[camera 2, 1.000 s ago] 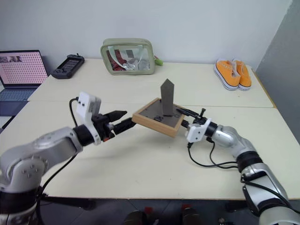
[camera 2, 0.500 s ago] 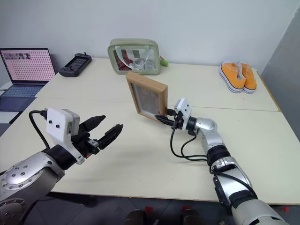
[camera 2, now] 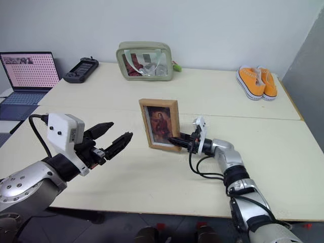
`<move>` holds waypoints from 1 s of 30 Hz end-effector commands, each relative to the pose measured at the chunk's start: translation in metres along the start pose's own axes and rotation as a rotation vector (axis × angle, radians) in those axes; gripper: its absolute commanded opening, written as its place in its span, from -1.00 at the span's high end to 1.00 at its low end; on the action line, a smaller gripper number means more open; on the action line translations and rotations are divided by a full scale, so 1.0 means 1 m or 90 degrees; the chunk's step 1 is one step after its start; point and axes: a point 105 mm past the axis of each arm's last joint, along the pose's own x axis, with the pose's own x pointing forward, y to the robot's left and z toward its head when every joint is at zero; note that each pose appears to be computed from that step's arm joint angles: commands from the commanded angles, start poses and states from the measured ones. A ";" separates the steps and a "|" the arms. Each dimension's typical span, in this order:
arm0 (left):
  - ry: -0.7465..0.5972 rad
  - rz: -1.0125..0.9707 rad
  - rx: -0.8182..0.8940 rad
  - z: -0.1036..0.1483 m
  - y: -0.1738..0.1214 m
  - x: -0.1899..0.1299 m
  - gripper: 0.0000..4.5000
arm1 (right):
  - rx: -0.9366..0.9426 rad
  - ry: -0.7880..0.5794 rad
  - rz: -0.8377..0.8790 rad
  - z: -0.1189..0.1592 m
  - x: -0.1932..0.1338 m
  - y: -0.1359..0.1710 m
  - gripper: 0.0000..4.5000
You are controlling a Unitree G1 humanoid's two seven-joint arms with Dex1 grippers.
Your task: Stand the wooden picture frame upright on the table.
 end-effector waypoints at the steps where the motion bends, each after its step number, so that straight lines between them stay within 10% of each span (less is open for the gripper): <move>1: -0.012 -0.011 0.019 0.009 0.000 0.000 -0.60 | -0.008 -0.024 -0.015 0.005 -0.001 0.001 0.30; 14: -0.010 -0.030 0.021 0.010 -0.001 0.004 -0.60 | -0.020 -0.021 -0.053 0.010 -0.006 -0.008 0.30; 23: -0.010 -0.033 0.014 0.007 -0.002 0.007 -0.61 | -0.042 -0.003 -0.064 0.011 -0.009 -0.010 -0.55; 30: -0.014 -0.034 0.007 0.006 -0.001 0.011 -0.61 | -0.069 0.013 -0.064 0.012 -0.018 -0.008 -0.55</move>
